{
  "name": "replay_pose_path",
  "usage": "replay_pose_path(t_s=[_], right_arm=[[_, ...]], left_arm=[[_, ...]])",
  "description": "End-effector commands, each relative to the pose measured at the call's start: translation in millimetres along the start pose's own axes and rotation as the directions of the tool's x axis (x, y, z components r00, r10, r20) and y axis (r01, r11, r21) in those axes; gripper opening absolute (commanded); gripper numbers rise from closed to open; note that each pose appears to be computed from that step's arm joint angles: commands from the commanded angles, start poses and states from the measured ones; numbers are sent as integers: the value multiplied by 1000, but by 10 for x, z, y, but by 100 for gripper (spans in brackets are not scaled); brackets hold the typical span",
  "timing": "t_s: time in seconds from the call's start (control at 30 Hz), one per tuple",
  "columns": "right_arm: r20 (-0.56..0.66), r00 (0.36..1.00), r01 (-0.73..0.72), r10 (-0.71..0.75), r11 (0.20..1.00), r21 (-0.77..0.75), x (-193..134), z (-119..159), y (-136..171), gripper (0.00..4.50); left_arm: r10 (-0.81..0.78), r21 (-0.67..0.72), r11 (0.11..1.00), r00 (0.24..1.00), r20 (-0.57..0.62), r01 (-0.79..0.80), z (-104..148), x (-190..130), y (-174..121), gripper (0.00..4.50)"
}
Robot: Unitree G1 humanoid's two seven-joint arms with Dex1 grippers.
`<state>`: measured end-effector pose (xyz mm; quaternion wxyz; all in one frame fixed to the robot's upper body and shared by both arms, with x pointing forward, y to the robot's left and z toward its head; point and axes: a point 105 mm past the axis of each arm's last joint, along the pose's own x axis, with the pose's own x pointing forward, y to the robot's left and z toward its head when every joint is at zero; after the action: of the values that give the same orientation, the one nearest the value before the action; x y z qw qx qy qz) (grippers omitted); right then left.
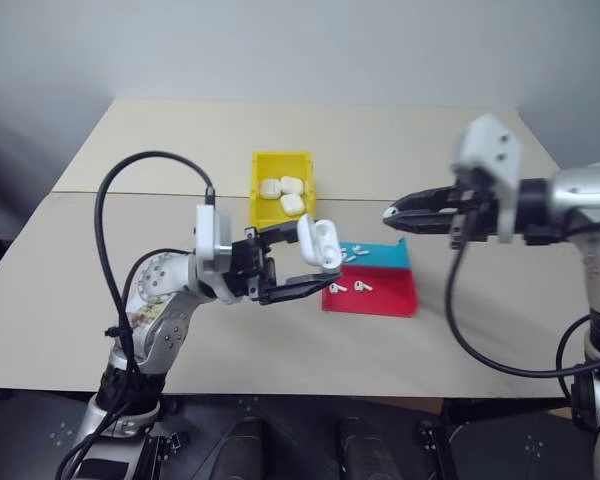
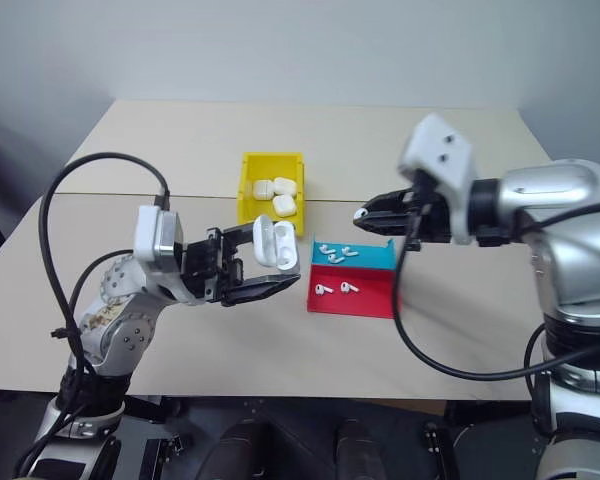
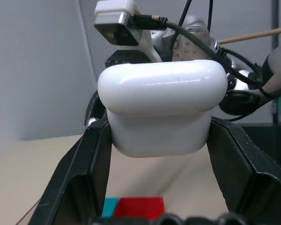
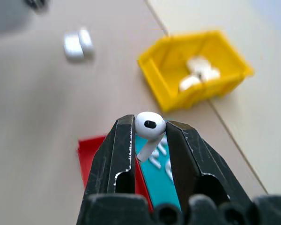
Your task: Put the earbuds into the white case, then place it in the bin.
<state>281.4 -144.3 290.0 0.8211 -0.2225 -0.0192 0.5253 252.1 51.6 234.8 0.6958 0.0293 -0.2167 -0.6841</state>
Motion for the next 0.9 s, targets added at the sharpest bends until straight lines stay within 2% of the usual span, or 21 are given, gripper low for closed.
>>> replay_pose_path(t_s=[0.03,0.17,0.37,0.7,0.9], right_arm=[[264,964,27,8,991,-130,-188,382,89,125],[514,856,70,46,977,-204,-252,536,258,125],[628,769,69,122,960,-271,-144,570,473,125],[632,742,16,223,937,-349,20,504,589,125],[583,776,5,242,921,-389,90,404,584,125]], left_arm=[[-85,5,996,996,10,85,77,113,-57,276],[-134,-2,991,991,15,134,83,180,-66,276],[-144,0,990,989,32,144,123,248,-64,276],[-135,3,991,990,31,135,151,244,-91,276],[-130,15,991,991,25,130,159,227,-91,276]])
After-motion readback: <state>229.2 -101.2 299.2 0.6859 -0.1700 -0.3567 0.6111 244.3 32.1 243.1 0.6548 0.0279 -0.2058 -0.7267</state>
